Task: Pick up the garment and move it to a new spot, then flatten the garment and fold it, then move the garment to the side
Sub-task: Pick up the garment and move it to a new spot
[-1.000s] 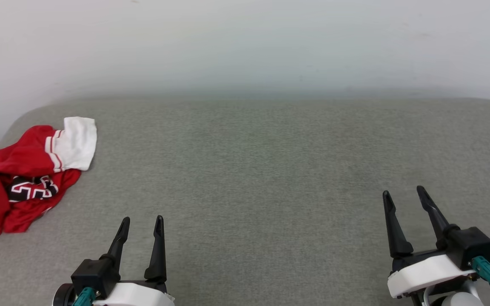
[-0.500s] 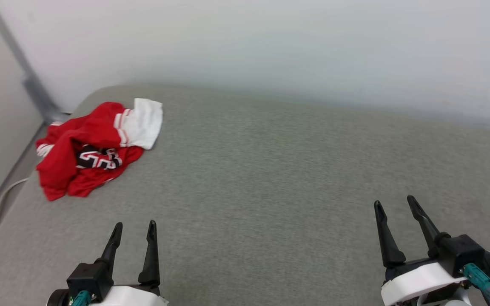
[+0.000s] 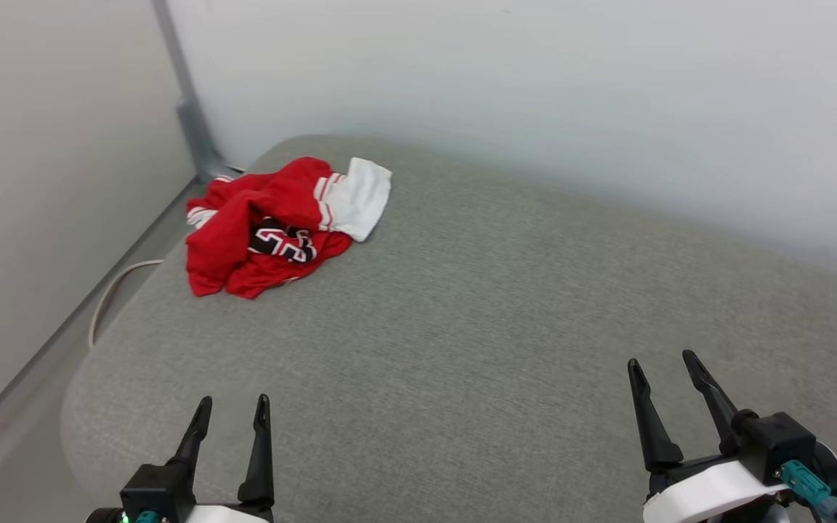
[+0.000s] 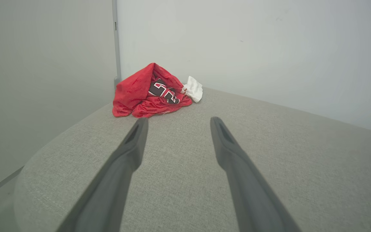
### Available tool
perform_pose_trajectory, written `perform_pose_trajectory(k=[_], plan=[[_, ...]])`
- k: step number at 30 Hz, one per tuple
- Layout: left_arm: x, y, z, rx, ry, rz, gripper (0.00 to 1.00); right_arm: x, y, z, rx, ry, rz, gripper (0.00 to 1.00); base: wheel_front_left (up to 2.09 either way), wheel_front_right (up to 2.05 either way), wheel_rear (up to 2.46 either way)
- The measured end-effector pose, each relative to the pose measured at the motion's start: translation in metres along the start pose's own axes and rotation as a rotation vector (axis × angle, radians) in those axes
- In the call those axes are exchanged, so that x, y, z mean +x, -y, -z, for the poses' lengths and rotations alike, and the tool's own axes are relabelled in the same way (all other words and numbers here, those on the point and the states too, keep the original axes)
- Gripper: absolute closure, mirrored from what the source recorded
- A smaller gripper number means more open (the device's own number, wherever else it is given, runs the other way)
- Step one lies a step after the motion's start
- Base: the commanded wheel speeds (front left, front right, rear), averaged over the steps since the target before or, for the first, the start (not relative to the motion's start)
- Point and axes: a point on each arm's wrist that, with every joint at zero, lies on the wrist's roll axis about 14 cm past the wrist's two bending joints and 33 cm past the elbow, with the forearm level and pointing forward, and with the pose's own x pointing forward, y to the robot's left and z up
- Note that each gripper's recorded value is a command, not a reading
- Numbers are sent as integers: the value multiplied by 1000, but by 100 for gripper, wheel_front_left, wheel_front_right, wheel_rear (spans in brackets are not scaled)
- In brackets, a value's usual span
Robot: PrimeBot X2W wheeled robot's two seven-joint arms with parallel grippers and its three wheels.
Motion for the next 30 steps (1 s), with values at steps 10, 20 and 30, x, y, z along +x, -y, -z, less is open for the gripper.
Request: perform_pose_trajectory(k=[10, 20, 30], plan=[[-19, -17, -2, 26, 6, -52, 0, 11, -27, -2, 14, 6, -80, 0, 0, 0, 0], [-19, -23, -3, 9, 8, -74, 0, 11, -28, 1, 18, -2, -85, 0, 0, 0, 0], [4, -21, 5, -7, -27, -60, 0, 17, -20, 15, 0, -28, -78, 0, 0, 0, 0]])
